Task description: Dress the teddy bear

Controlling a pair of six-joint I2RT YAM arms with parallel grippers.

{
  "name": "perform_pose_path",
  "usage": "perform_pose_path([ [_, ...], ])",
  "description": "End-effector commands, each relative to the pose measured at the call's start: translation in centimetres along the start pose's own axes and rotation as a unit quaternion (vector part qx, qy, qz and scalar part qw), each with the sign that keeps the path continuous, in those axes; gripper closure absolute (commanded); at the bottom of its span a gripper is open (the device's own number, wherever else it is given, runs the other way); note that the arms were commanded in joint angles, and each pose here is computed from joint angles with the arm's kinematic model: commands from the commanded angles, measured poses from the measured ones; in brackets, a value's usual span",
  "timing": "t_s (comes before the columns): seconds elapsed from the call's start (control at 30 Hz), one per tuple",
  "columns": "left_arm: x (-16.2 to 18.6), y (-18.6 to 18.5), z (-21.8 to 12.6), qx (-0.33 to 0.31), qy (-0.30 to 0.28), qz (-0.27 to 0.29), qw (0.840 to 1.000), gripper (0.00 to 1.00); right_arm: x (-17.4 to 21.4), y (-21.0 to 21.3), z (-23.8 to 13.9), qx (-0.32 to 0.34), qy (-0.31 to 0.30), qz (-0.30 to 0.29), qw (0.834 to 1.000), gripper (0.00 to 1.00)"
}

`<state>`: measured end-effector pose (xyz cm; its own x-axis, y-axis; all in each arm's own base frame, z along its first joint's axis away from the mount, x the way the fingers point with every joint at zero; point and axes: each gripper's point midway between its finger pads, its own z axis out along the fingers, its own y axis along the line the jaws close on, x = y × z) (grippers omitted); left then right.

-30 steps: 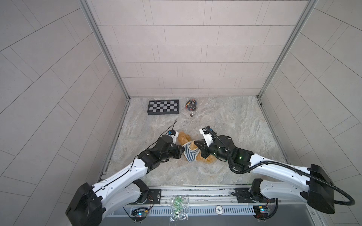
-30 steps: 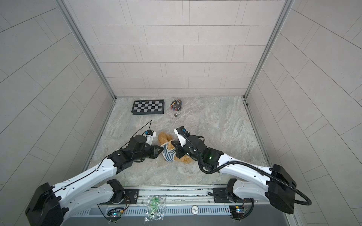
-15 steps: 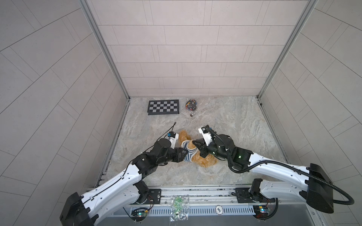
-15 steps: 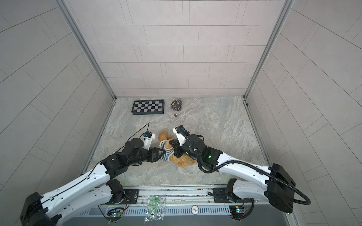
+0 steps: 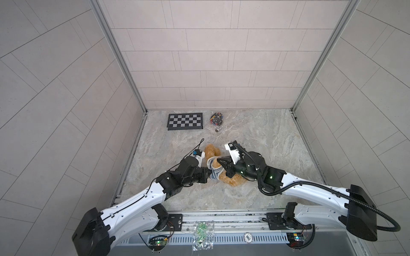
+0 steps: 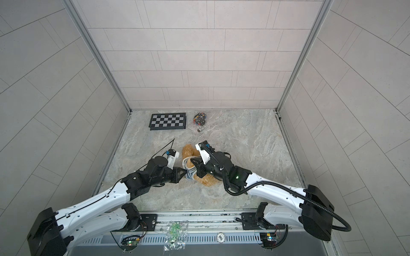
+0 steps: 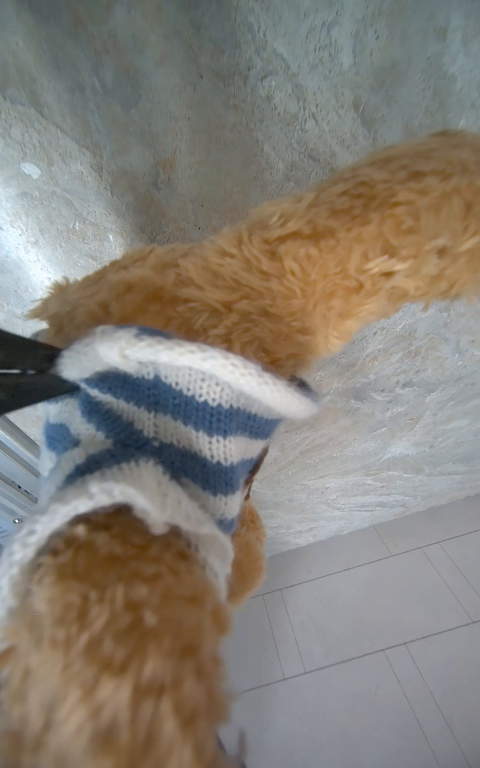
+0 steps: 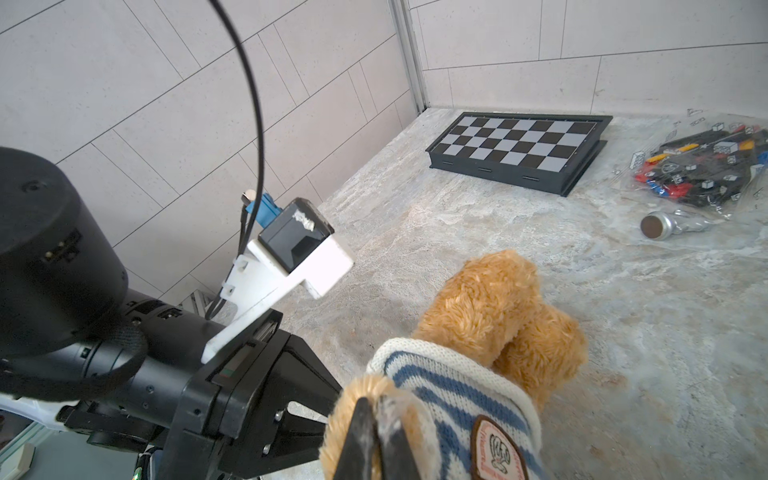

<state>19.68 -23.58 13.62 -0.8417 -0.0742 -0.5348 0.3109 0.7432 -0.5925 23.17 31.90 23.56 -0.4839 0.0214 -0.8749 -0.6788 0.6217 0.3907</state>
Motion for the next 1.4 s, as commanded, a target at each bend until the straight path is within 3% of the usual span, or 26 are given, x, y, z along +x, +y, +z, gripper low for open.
perform_pose_path([
  [0.0, -0.4, 0.2, -0.3, -0.011, -0.011, 0.008, 1.000, 1.00, -4.2, 1.2, -1.7, -0.028, -0.069, 0.017, 0.997, 1.00],
  [0.27, 1.0, 2.4, -0.5, -0.048, 0.008, 0.006, 0.999, 1.00, -4.5, -2.0, -3.0, 0.000, -0.090, 0.066, 0.994, 1.00],
  [0.6, 1.6, 2.1, -2.3, -0.053, 0.030, 0.034, 0.998, 1.00, 0.4, -9.2, -2.7, 0.111, -0.050, 0.156, 0.980, 1.00],
  [0.87, -0.5, -2.5, -4.1, 0.016, 0.021, 0.043, 0.999, 1.00, -0.9, -7.5, -0.3, 0.057, -0.029, 0.146, 0.987, 1.00],
  [1.0, -1.9, -4.4, -4.5, 0.037, 0.013, 0.050, 0.998, 1.00, -0.8, -8.6, 0.3, 0.056, -0.033, 0.166, 0.984, 1.00],
  [1.27, -4.2, -3.4, -0.6, 0.008, 0.012, 0.037, 0.999, 1.00, 1.1, -13.3, 2.3, 0.083, 0.002, 0.188, 0.979, 1.00],
  [1.37, -5.4, -2.0, 0.9, -0.009, 0.003, 0.024, 1.000, 1.00, 1.9, -14.0, 2.8, 0.092, 0.021, 0.185, 0.978, 0.96],
])
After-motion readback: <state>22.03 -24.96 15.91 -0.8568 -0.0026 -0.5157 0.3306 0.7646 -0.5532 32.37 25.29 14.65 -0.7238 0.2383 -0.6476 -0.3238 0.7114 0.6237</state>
